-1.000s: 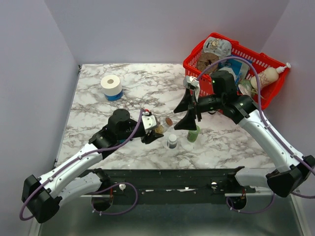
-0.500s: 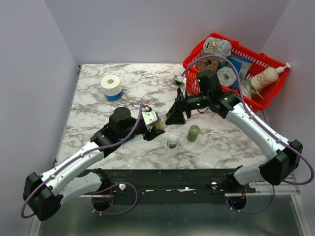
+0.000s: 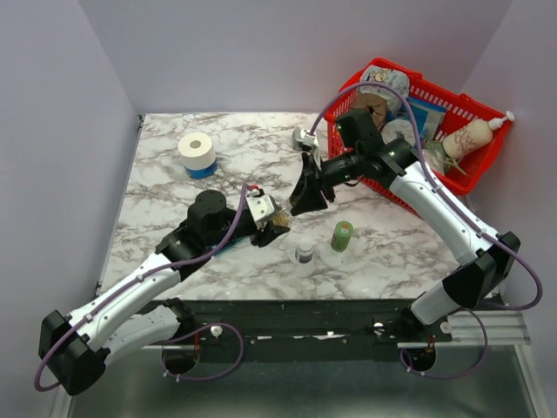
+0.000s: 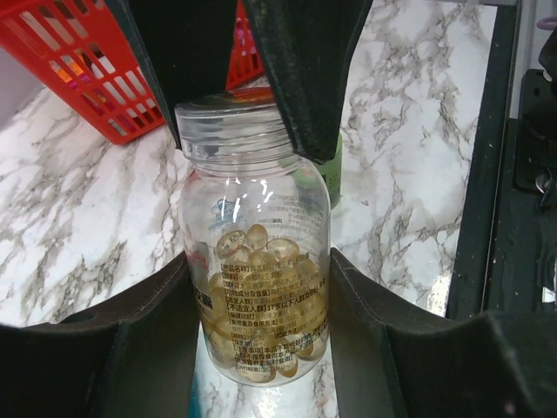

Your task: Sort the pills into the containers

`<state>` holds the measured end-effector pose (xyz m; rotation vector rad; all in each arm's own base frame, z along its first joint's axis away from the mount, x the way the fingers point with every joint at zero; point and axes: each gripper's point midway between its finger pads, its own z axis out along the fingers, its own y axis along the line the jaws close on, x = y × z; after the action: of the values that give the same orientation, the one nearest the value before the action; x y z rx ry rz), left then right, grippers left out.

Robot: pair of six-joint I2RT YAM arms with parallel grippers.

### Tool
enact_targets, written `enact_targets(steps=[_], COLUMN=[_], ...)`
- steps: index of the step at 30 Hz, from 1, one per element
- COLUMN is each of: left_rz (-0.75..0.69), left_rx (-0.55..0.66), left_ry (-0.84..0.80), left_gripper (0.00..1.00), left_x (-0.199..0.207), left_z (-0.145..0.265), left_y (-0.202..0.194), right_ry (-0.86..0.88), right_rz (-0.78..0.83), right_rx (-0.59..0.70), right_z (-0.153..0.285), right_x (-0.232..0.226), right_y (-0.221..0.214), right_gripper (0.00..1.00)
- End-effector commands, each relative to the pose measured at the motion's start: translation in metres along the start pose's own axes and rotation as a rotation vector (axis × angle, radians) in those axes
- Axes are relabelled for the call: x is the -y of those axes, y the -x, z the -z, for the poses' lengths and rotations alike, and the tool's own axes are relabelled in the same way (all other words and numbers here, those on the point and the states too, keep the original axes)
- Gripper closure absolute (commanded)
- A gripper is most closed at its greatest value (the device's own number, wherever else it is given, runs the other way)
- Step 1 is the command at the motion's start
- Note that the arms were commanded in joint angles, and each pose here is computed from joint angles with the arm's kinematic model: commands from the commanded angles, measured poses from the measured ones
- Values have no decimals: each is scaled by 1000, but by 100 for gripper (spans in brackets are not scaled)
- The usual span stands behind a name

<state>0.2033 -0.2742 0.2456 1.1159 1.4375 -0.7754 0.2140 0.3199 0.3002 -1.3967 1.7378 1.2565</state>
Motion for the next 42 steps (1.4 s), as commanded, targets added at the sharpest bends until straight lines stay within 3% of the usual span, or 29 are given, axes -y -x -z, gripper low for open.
enact_targets(steps=[1,3,6,14,17,19,24,26,27,29,31,33,36,42], left_rz=[-47,-55,-62,-85,-81,-81,-77,-87,-84,-97,-111,-120,-127,-135], left_rx=[-16,-21,-26,-19,-10,8,10,-10,-37,-74,-107,-125,-149,-204], left_ry=[-106,-113,-116,-126,-125,-121,-111,-89,-80,-9,60,94,136,171], left_gripper=[100,100,100,100,100,100,100,100,100,100,100,100,100,100], left_x=[24,27,32,39,39,38,34,30,29,17,5,-2,-14,-25], left_z=[10,15,22,32,31,29,25,26,28,32,36,39,40,44], left_y=[-8,-11,-16,-25,-25,-21,-20,-25,-32,-41,-50,-57,-64,-80], right_ry=[224,232,224,197,173,156,133,35,-17,-279,-556,-702,-755,-707], right_rz=[460,661,810,856,836,778,630,598,498,401,224,53,-92,-155], right_rx=[14,18,6,-12,29,46,50,41,35,-1,-63,-107,-227,-365], right_z=[6,6,5,15,11,4,6,13,17,29,43,56,54,22], right_x=[-33,-28,-19,-22,-23,-18,-22,-9,-5,43,100,138,177,224], right_y=[7,5,6,15,10,2,11,21,20,20,-8,-39,-89,-138], right_gripper=[91,91,90,88,81,66,70,71,73,73,71,70,68,65])
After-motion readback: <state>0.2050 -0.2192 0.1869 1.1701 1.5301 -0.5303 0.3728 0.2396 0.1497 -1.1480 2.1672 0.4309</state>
